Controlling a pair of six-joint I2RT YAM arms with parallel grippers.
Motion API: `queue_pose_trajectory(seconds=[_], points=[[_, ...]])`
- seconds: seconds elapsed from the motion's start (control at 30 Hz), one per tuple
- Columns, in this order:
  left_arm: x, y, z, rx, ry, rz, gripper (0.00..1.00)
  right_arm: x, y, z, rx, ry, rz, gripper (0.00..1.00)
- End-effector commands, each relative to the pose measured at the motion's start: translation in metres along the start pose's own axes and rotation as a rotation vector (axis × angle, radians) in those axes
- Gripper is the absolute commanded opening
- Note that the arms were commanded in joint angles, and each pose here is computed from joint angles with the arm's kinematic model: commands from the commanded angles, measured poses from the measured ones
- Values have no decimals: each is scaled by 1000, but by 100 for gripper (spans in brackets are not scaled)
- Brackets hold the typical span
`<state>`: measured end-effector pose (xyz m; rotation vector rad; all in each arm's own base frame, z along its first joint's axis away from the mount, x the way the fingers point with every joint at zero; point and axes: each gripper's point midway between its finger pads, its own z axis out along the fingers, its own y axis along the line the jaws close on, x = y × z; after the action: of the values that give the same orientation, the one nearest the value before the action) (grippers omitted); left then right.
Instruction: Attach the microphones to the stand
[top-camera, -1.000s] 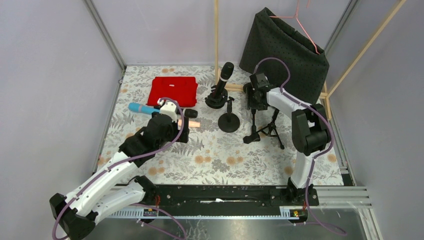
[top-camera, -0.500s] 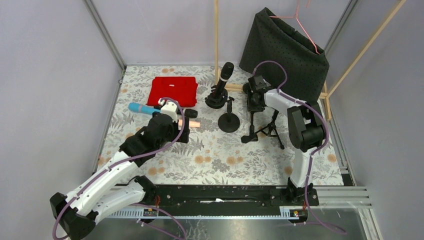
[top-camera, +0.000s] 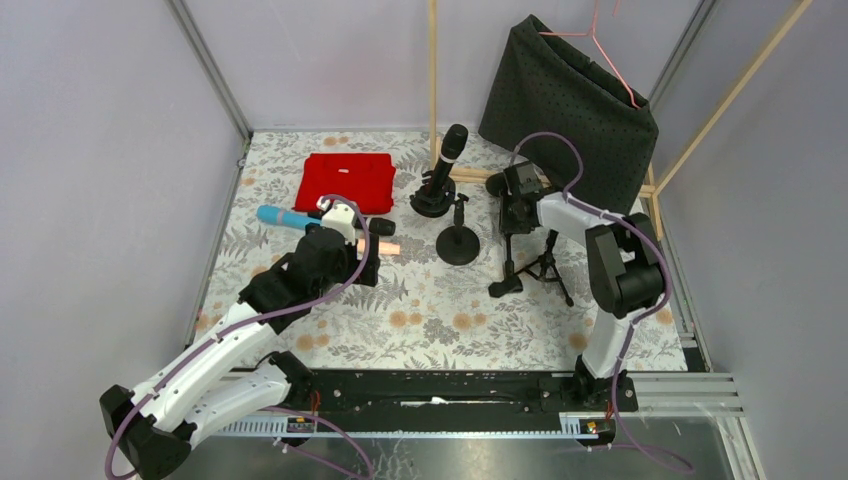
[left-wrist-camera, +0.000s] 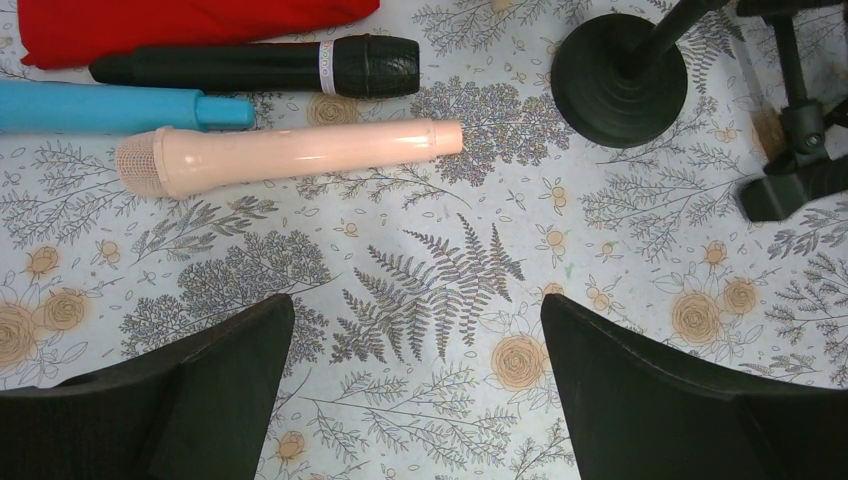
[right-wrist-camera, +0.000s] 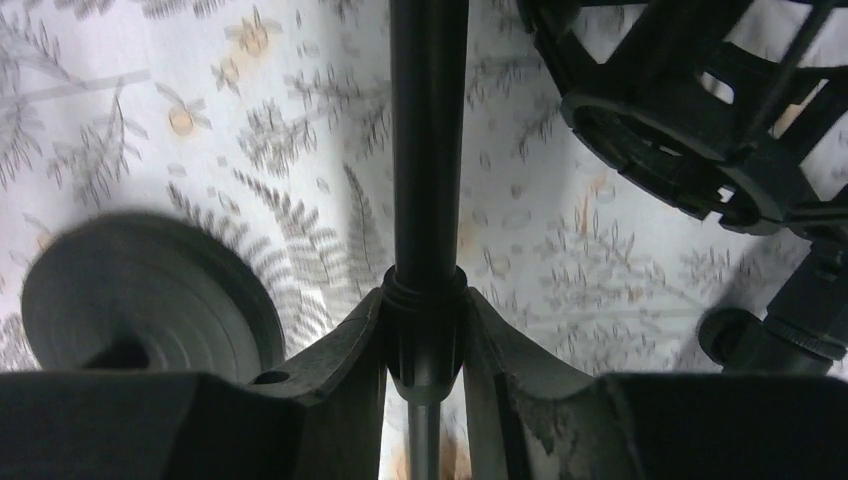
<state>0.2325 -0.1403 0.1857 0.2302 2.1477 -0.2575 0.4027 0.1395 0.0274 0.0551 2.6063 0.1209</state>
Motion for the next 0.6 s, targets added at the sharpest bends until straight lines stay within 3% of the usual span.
queue_pose_trajectory(seconds=[0.0, 0.27, 0.57], points=[[-10, -3, 3, 12, -36, -2, 99, 7, 0, -35, -46, -19, 16, 3], [-8, -4, 4, 16, -29, 0, 99, 20, 4, -68, -129, -76, -23, 2], [-9, -3, 4, 13, -30, 0, 99, -16, 22, -102, -241, -256, -62, 0]])
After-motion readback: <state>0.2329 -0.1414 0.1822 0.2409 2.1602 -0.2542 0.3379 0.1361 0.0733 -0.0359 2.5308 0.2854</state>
